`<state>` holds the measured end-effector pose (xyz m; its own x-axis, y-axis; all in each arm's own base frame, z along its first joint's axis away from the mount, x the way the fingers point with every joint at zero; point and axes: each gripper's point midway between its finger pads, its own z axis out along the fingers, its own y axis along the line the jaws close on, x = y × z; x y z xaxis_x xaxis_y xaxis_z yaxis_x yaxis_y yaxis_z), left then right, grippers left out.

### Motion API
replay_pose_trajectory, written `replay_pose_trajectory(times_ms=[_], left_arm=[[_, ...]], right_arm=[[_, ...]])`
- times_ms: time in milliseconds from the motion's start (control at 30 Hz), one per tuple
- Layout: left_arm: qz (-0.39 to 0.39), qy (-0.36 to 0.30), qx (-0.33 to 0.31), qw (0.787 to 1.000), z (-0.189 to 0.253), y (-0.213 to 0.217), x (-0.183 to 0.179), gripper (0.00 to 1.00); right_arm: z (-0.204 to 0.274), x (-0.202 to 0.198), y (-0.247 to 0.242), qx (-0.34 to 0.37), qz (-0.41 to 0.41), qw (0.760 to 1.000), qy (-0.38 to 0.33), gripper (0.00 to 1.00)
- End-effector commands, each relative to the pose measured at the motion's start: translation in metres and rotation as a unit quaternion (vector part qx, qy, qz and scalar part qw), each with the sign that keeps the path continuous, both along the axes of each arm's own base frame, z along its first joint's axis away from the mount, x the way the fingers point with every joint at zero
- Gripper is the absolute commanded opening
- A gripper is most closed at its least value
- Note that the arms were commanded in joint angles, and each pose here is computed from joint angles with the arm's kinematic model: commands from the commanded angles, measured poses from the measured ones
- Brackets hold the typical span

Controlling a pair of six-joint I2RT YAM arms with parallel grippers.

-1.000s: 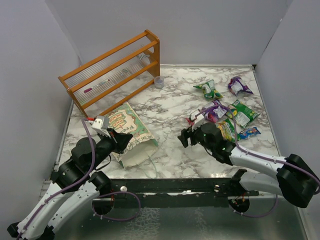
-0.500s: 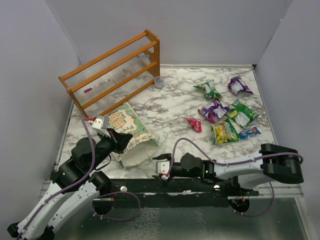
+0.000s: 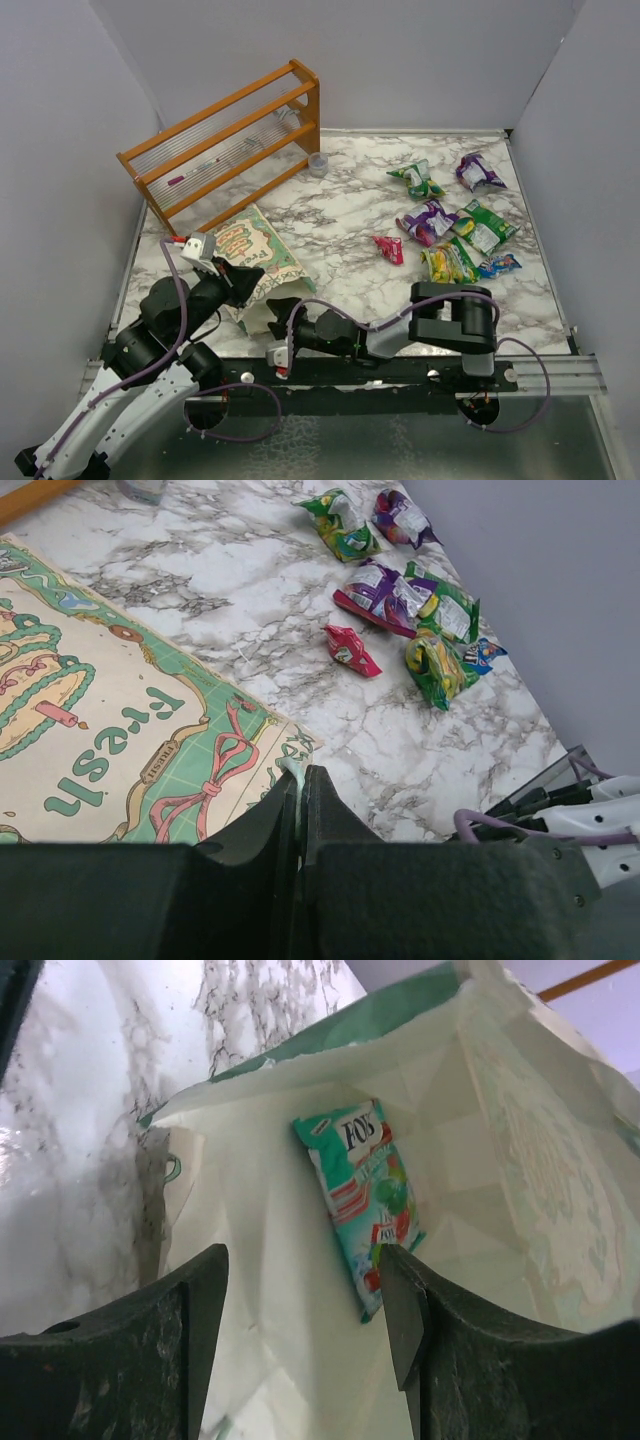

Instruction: Take the snacks out of the paper bag

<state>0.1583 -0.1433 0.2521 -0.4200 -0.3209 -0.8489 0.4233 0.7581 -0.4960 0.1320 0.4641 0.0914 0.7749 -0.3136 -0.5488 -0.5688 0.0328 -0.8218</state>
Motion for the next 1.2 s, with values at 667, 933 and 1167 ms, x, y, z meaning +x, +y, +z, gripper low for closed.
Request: replay_pose_trajectory(times_ms=[667,933,1167], left_arm=[[-0.004,-0.037,-0.028,0.999,0.021,0.005,-0.007,0.04],[-0.008,-0.038,-0.028,0.999,0.022,0.004,-0.008,0.03],[-0.009,-0.04,-0.03,0.999,0.023,0.005,-0.009,0.04]], right_arm=[[-0.038,0.104,0.056,-0.036,-0.024,0.994,-0.097,0.71],[-0.066,0.122,0.077,-0.047,-0.024,0.992,-0.115,0.7],[-0.075,0.156,0.085,-0.036,-0.057,0.992,-0.107,0.59]])
